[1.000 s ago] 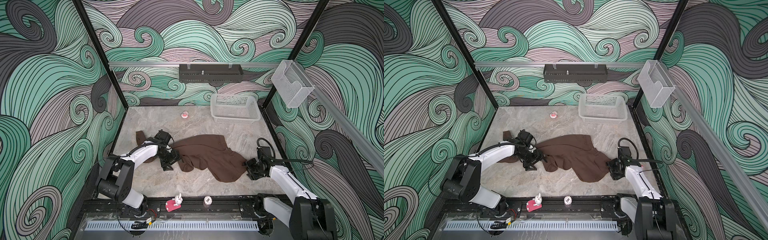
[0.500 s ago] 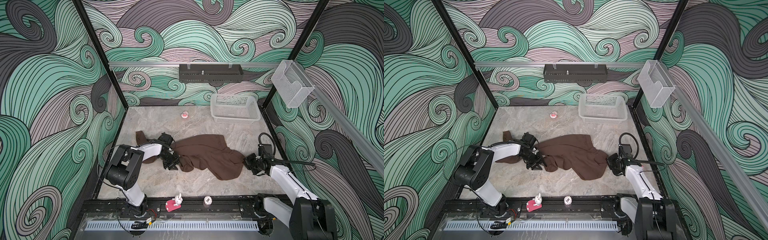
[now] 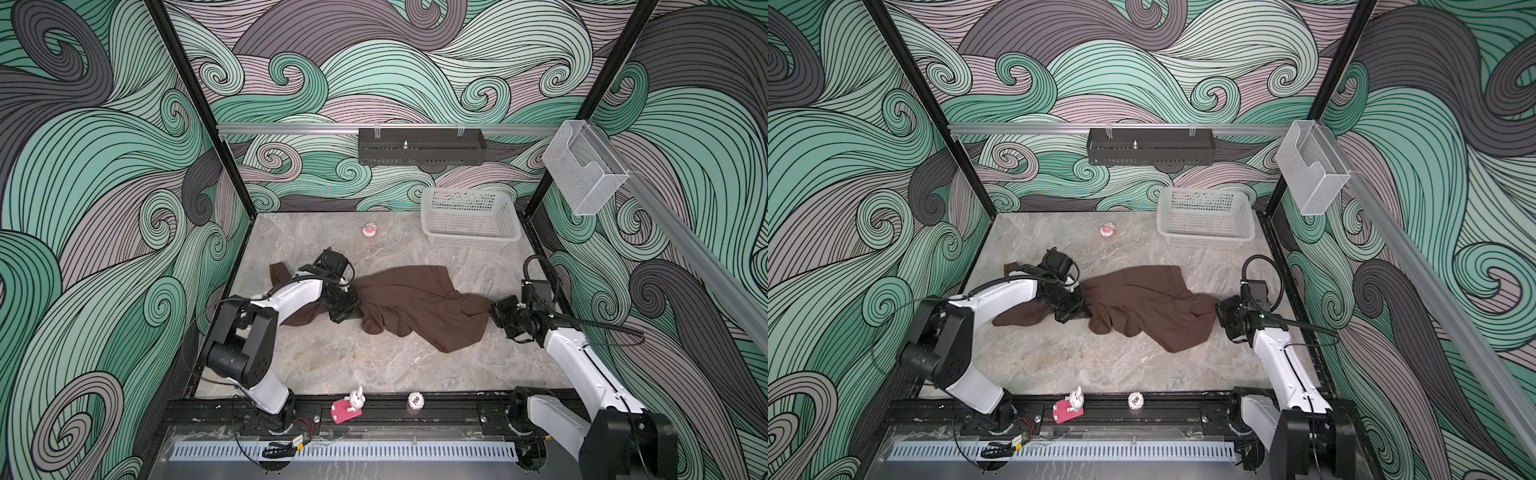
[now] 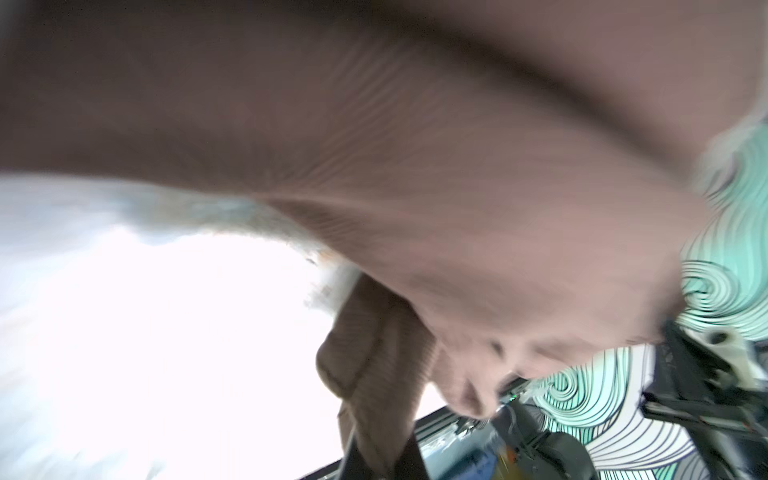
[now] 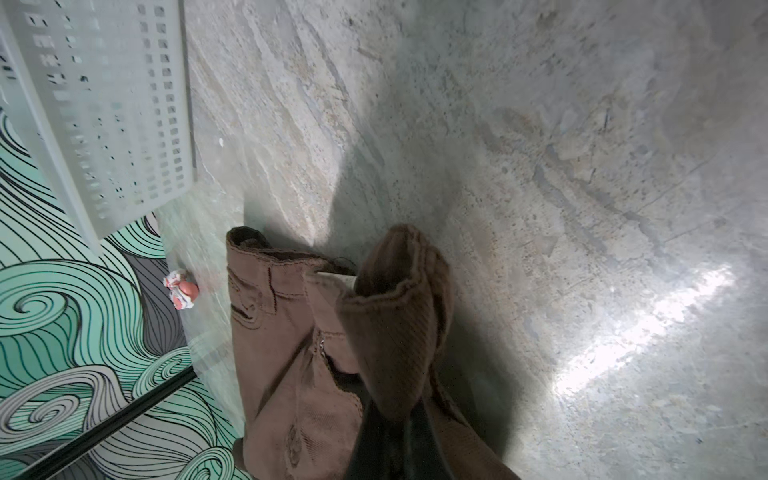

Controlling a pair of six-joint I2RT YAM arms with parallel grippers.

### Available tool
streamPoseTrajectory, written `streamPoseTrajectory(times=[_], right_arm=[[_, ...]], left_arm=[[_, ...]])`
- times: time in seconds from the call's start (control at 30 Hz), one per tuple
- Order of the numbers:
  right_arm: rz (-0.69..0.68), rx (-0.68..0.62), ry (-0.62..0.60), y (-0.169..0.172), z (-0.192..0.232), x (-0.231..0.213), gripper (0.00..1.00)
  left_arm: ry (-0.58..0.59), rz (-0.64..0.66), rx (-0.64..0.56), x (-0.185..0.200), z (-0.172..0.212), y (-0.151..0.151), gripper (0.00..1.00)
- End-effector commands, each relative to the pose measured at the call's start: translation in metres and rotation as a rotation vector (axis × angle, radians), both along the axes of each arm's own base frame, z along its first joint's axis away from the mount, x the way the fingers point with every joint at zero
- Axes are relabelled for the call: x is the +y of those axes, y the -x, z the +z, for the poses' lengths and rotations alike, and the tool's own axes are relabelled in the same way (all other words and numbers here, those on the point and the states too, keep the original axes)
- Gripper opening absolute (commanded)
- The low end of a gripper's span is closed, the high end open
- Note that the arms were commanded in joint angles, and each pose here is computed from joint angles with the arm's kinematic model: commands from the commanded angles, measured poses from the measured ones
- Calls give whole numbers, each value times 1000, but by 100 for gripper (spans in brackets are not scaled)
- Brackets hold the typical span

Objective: Fold and stack the trousers
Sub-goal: 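Pull the trousers taut between both grippers and lay them across the table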

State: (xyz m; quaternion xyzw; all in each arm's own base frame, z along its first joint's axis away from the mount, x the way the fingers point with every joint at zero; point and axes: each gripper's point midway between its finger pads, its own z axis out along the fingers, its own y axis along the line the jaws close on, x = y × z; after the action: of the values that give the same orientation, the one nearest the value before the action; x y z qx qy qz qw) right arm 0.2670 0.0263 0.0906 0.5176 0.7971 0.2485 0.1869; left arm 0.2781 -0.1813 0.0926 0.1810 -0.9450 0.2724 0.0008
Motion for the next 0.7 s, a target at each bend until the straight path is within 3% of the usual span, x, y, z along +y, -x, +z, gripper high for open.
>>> streamPoseTrajectory(times=[0.0, 0.13, 0.3, 0.5, 0.67], right_arm=[[-144, -18, 10, -8, 19, -17, 0], [-233, -25, 18, -23, 34, -33, 0], [-313, -23, -2, -45, 51, -49, 0], [-402, 2, -16, -56, 63, -71, 0], [-498, -1, -21, -62, 71, -94, 0]], left_arm=[[-181, 230, -104, 77, 53, -6, 0], [-388, 449, -138, 167, 83, 6, 0], [-639, 485, -224, 223, 118, 4, 0], [-750, 556, -287, 265, 143, -9, 0], [-830, 669, -231, 314, 142, 4, 0]])
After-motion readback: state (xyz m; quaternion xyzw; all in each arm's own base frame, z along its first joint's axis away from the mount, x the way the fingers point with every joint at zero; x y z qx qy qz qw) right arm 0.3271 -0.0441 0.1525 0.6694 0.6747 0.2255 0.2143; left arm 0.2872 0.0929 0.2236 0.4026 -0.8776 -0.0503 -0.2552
